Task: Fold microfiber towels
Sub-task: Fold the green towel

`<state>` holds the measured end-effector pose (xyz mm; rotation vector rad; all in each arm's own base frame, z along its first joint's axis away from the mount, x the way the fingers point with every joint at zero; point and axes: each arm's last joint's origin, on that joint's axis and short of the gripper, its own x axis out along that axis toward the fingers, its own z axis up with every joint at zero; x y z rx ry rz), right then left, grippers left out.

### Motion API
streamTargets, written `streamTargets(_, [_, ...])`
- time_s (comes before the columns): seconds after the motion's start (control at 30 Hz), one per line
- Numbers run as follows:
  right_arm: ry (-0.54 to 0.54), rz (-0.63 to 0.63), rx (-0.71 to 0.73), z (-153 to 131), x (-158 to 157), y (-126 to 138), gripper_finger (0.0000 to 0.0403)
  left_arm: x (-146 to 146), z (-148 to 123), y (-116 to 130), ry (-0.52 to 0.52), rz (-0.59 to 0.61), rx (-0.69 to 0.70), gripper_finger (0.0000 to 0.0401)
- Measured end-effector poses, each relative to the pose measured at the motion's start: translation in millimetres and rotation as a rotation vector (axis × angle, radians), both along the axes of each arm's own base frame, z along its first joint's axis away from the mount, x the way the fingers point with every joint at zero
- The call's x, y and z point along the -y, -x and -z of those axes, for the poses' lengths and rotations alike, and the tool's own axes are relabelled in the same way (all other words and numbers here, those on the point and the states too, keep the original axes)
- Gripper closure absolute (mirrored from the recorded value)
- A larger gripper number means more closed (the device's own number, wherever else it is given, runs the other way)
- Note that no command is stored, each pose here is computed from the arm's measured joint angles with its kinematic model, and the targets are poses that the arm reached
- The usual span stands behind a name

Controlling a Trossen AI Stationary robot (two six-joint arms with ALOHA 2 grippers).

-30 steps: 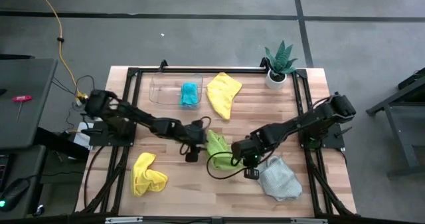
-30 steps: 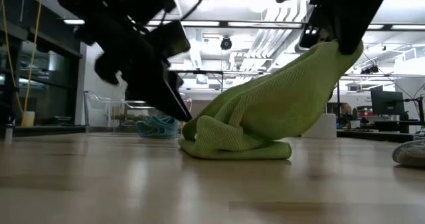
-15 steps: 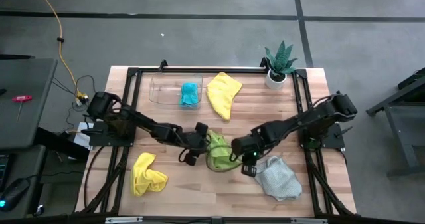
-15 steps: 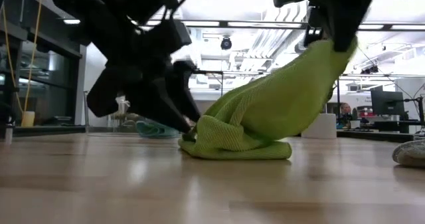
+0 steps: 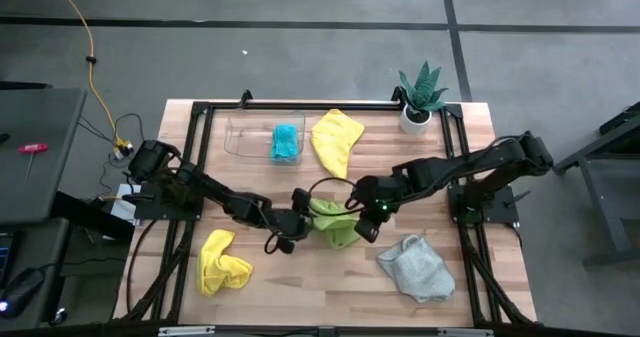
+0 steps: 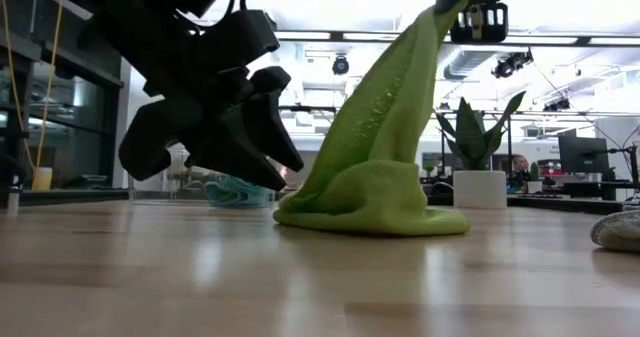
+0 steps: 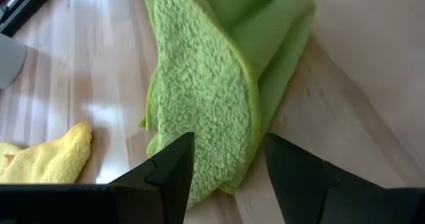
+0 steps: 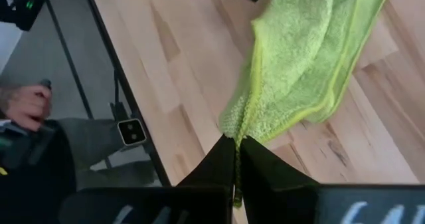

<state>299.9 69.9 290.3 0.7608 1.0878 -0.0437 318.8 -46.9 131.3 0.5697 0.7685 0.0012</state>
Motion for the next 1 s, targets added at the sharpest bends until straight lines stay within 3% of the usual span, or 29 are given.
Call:
streamTargets(0.27, [-0.009, 0.034, 0.015, 0, 7, -5, 0.0403, 2, 2, -7, 0.048, -0.057, 0.091, 0.0229])
streamTargets(0.63, [-0.025, 0.126, -0.006, 1, 24, -7, 0.0403, 23, 2, -8, 0.034, -0.018, 0.147, 0.0229])
streamTargets(0.83, [-0.038, 0.144, 0.004, 0, 27, -9, 0.0403, 24, 1, -7, 0.002, -0.137, 0.187, 0.0229])
streamTargets(1.0, [-0.055, 0.155, 0.039, -2, 27, -12, 0.0403, 16, -1, -12, 0.041, -0.198, 0.249, 0.0229])
